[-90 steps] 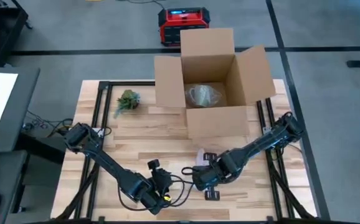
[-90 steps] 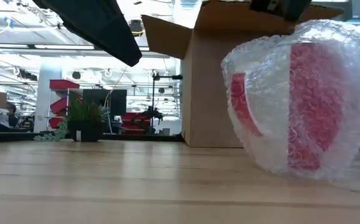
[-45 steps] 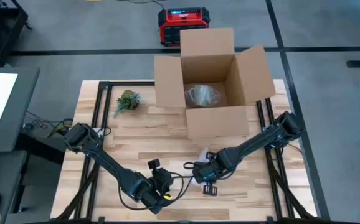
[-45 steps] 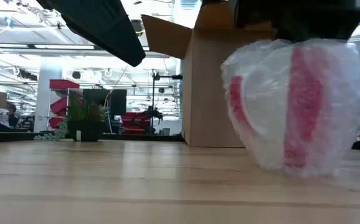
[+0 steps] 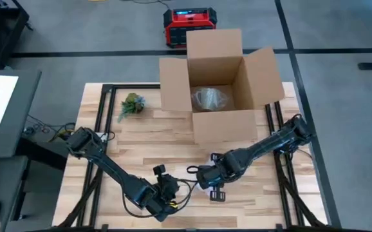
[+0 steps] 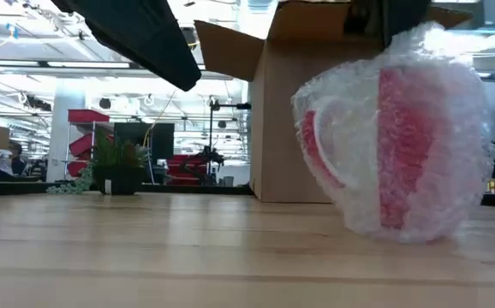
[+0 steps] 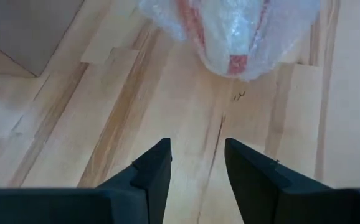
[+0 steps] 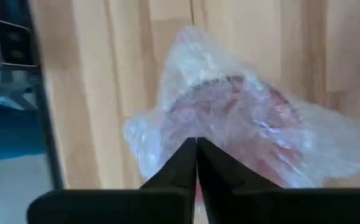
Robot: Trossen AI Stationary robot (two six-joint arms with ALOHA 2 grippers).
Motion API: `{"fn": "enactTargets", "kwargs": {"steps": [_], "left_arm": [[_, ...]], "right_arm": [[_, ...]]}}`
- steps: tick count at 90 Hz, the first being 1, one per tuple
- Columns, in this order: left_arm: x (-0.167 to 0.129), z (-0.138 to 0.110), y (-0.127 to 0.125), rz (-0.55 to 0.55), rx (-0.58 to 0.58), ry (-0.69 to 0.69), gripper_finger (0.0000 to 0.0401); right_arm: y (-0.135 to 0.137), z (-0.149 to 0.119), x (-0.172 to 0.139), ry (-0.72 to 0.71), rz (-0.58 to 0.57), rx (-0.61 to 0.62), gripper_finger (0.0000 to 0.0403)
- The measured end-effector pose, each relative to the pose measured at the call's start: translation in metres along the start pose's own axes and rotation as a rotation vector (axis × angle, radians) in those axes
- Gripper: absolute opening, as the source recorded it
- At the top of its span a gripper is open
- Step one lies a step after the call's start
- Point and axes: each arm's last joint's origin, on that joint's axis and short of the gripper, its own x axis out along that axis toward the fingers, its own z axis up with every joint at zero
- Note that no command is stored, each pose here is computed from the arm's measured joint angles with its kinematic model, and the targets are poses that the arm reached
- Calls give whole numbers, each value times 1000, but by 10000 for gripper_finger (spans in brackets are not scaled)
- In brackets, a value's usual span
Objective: Wrap mug
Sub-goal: Wrap the red mug with the transparent bubble wrap, then put the wrapped red mug into the brown cardboard box
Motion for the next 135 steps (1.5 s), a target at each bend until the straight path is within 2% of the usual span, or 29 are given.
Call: {"fn": "enactTargets", "kwargs": {"steps": [17,33,38,44,50,59,66,83,93,103,115,128,135], "left_arm": [[0,0,0,1,2,1,132],[0,0,0,0,8,0,132],[0,0,0,0,8,0,132],[0,0,0,-3,4,-2,132],[0,1,-1,-5,1,-5,132],[0,1,-1,-11,-6,-10,132],[0,1,-1,-10,-5,-9,132],[1,2,0,-8,-7,-8,132],[1,2,0,-8,-4,-8,132],[1,2,0,-8,-3,-8,132],[1,2,0,-8,-2,-6,132],[1,1,0,-7,2,-1,132],[0,0,-1,-14,6,3,132]], "right_arm": [[20,-5,-17,-9,36,-107,83],[54,-22,-14,-49,69,-326,177],[63,-29,-11,-86,19,-413,204],[66,-37,-6,-126,-119,-462,232],[62,-42,1,-140,-224,-438,250],[54,-43,16,-117,-233,-388,259],[48,-40,35,-110,-225,-373,259],[31,-31,72,-20,-292,-349,237],[21,-25,95,46,-315,-327,199],[15,-22,109,91,-308,-311,135],[15,-22,108,104,-301,-313,34],[27,-24,82,84,-278,-300,32],[45,-25,51,5,-216,-333,32]]}}
